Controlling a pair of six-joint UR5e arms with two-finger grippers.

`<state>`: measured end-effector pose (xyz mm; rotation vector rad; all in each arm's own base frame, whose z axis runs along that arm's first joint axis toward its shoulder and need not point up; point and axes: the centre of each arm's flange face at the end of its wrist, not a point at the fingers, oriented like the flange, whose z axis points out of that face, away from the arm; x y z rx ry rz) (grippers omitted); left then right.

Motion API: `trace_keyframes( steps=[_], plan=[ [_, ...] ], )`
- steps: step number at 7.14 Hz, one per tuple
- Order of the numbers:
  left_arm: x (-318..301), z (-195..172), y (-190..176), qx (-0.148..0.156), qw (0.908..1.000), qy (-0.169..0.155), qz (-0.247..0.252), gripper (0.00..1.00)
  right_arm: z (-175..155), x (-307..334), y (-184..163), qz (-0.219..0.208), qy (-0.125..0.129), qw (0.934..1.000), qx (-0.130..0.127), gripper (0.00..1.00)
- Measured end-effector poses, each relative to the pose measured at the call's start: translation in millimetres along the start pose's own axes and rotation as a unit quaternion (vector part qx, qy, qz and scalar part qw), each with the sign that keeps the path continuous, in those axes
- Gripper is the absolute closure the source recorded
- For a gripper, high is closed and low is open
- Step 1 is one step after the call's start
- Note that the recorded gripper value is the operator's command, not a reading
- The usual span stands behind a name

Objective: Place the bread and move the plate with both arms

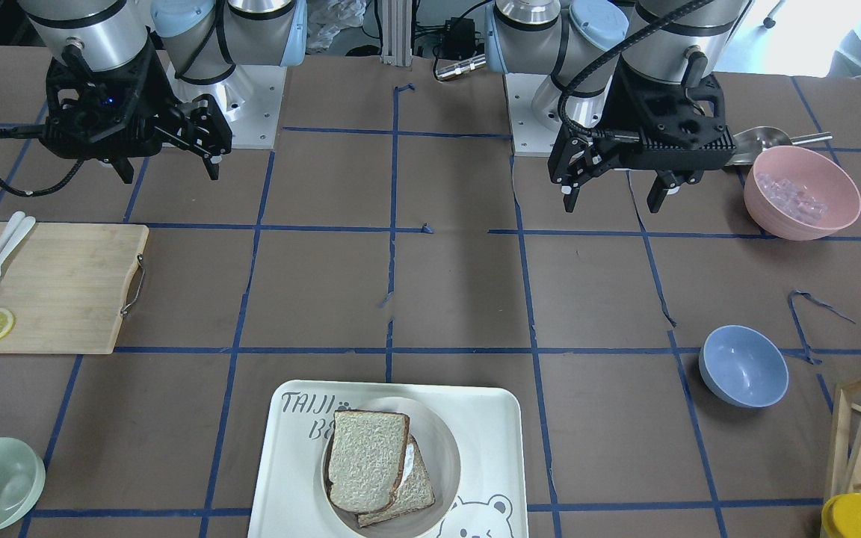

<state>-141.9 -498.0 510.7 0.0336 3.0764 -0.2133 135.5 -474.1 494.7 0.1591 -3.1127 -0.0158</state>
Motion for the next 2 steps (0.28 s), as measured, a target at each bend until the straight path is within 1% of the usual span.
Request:
trace_keyframes(
  steps=[2],
  plan=[
    [-0.3, -3.0, 4.8, -0.017, 0.9998, -0.001, -0.005, 0.00, -2.8, -1.2, 1.7, -0.001, -0.002, 1.0000, 0.000, 0.00]
  ],
)
